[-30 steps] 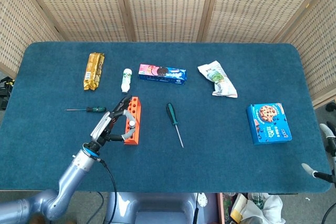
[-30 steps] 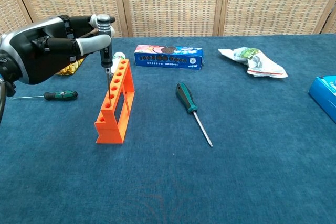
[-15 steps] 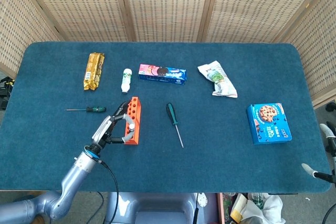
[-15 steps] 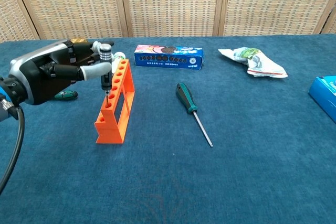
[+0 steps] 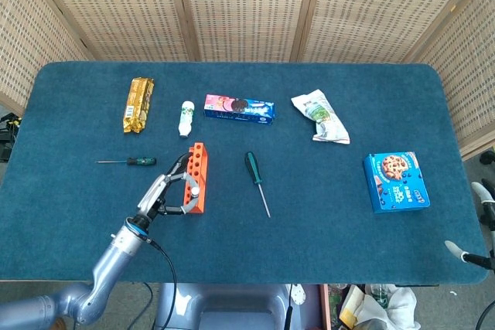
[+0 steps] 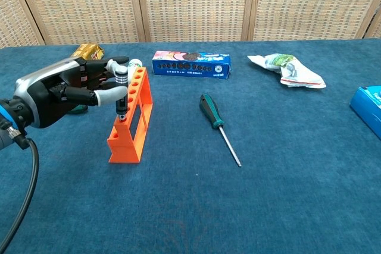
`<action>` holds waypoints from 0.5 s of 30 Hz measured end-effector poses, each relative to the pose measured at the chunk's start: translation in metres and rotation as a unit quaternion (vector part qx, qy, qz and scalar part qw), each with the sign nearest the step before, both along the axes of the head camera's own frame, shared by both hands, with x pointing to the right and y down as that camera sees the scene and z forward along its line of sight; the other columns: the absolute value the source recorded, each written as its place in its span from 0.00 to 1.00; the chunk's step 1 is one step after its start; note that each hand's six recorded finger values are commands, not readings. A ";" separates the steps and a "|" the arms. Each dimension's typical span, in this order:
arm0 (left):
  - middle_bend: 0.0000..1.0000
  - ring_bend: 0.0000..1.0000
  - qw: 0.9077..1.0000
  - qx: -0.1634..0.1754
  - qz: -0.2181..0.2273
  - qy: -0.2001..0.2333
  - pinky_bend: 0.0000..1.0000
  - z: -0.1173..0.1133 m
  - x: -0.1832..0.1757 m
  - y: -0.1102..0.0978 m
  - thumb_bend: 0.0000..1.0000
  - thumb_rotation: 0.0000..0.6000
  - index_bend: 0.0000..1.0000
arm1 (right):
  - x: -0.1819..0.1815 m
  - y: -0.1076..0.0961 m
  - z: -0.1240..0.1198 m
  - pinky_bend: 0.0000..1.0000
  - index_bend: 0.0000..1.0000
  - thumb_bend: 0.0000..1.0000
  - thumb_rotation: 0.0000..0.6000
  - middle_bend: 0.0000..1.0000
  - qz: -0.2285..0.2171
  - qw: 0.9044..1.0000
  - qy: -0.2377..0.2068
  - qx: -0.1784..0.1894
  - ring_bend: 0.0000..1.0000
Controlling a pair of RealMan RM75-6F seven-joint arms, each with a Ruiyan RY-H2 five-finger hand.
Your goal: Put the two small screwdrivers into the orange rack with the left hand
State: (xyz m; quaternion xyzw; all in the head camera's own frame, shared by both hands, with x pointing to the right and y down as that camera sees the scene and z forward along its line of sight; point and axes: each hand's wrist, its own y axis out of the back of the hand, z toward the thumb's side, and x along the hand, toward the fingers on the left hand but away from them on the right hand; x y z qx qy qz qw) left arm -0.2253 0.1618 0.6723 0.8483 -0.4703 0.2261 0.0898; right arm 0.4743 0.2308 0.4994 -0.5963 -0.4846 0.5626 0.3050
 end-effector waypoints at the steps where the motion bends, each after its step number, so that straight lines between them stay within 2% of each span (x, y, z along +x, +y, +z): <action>1: 0.00 0.00 1.000 0.000 -0.001 -0.001 0.00 0.001 0.000 0.000 0.50 1.00 0.65 | 0.000 0.000 0.000 0.00 0.00 0.00 1.00 0.00 0.000 1.000 0.000 0.000 0.00; 8: 0.00 0.00 1.000 0.006 0.006 -0.015 0.00 0.002 0.000 0.002 0.50 1.00 0.59 | 0.000 0.000 0.000 0.00 0.00 0.00 1.00 0.00 0.000 1.000 0.000 0.000 0.00; 13: 0.00 0.00 1.000 0.011 0.012 -0.026 0.00 0.002 -0.003 0.003 0.45 1.00 0.38 | 0.000 0.000 0.000 0.00 0.00 0.00 1.00 0.00 0.000 1.000 0.000 0.000 0.00; 15: 0.00 0.00 0.999 0.012 0.013 -0.027 0.00 0.001 -0.003 0.003 0.41 1.00 0.33 | 0.000 0.000 0.000 0.00 0.00 0.00 1.00 0.00 -0.001 1.000 0.000 0.000 0.00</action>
